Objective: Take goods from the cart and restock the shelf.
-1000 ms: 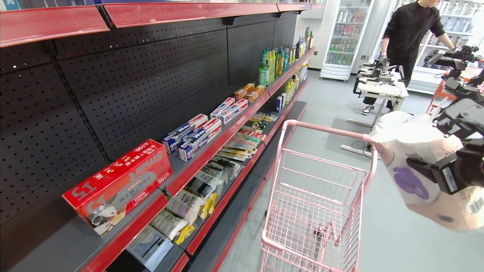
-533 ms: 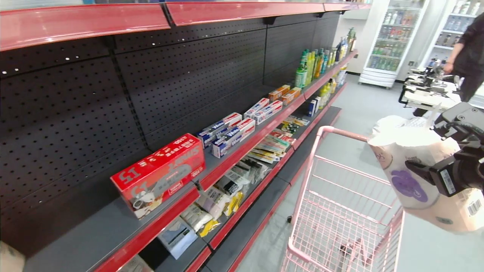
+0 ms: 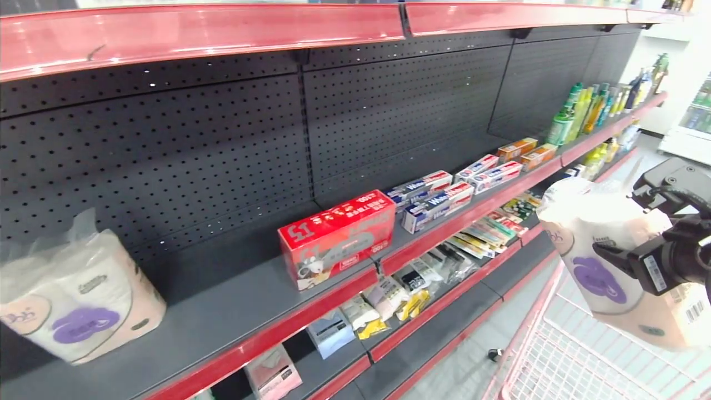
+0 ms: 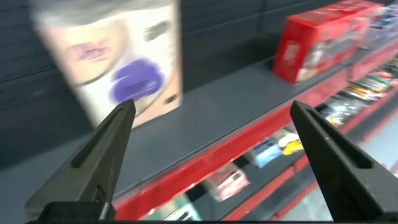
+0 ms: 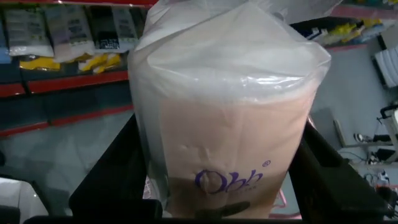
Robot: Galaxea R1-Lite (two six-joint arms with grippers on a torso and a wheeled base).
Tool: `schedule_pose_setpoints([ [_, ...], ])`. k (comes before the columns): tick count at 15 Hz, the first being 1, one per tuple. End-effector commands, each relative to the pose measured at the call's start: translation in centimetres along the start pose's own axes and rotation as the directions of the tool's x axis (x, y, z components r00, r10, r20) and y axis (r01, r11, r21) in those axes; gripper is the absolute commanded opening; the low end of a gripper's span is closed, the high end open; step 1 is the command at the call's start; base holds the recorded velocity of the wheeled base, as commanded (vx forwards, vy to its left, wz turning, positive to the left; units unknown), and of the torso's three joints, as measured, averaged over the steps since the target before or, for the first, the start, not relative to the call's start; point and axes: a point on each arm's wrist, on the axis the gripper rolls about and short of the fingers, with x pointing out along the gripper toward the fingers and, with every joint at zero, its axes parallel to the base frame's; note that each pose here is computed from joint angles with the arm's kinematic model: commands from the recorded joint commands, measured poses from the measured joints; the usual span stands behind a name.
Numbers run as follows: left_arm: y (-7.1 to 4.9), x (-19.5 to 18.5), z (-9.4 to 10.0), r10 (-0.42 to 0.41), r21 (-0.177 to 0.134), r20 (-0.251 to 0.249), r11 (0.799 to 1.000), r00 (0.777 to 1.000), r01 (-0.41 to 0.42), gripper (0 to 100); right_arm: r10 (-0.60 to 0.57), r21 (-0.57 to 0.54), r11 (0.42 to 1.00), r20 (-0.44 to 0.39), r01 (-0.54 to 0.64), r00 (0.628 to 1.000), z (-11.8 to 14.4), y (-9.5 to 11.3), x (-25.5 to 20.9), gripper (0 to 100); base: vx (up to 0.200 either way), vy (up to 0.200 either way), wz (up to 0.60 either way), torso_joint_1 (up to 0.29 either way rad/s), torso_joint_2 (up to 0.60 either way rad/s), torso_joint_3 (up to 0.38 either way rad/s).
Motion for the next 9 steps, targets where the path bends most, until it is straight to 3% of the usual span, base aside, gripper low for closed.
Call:
schedule_pose_setpoints([
  [1,0.0,0.01,0.01,0.0,0.0,-0.001,1.0,1.0,0.0,100,-0.002,0.0,1.0,0.001,0.002,1.0,0.0,-0.03,-0.06,0,0.0,0.0,0.6,-0.002,0.01,0.002],
  [6,0.0,0.01,0.01,-0.001,0.0,-0.001,1.0,1.0,0.001,100,0.0,-0.001,1.0,-0.003,0.0,1.0,-0.05,0.03,0.03,0,0.0,0.0,0.6,0.002,0.0,0.002],
  [9,0.0,0.01,0.01,0.0,0.001,-0.001,1.0,1.0,0.0,100,-0.028,0.011,1.0,0.002,0.028,1.0,-0.31,-0.43,-0.75,0,0.0,0.0,0.0,0.0,0.0,0.0],
])
